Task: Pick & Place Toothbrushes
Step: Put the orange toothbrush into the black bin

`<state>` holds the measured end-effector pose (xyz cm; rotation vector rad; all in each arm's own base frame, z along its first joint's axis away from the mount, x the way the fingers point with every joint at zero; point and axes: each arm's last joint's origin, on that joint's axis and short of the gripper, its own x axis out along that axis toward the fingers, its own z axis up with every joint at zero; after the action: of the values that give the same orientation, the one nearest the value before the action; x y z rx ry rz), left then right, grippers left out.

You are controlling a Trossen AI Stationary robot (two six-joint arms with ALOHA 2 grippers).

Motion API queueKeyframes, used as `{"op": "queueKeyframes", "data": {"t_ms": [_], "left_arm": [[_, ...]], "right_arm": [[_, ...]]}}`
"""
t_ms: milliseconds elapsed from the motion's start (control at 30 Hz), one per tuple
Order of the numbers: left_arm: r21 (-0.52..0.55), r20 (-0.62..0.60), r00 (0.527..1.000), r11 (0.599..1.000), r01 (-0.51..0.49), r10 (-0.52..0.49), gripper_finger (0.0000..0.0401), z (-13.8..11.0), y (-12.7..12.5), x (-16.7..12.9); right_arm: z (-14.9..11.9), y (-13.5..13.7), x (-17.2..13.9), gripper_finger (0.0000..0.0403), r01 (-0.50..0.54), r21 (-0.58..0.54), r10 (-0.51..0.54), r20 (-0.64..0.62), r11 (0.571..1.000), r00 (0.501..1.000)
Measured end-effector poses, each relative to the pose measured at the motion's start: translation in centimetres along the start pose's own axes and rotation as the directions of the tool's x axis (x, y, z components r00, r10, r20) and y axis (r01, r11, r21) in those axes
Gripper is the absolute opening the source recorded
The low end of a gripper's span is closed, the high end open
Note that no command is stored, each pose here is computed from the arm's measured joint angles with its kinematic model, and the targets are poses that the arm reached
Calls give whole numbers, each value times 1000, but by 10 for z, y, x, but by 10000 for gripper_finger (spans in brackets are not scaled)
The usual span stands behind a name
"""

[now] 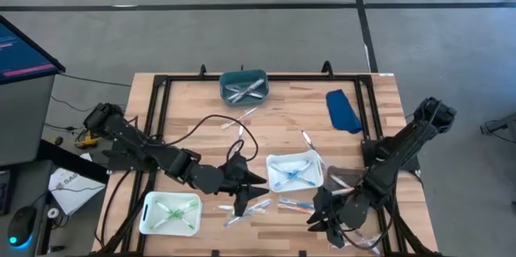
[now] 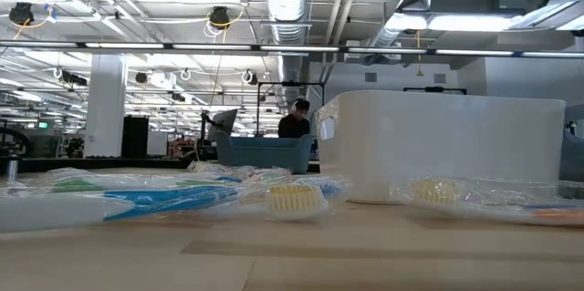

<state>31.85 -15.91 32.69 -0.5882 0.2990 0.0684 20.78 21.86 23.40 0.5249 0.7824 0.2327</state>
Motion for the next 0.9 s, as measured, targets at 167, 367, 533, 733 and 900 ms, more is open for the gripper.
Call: {"op": "queueKeyframes", "data": {"t_ms": [167,367,533,733,900], "left_arm": [[-16,-13,1000,1000,-13,12,158,-10,8,3],[-140,-47,999,989,-35,28,158,-34,24,6],[-210,-32,999,978,7,-14,158,-51,29,6],[-225,-11,999,974,35,-38,158,-54,30,5],[-232,1,999,972,42,-43,158,-52,30,6]], "right_arm": [[-17,4,27,83,50,-118,-58,-67,992,996],[-26,21,66,44,208,-226,-254,-195,952,947],[-17,31,79,16,413,-353,-514,-272,840,813],[-13,25,100,21,511,-333,-602,-288,792,745],[-10,20,104,68,570,-266,-626,-247,778,739]]}}
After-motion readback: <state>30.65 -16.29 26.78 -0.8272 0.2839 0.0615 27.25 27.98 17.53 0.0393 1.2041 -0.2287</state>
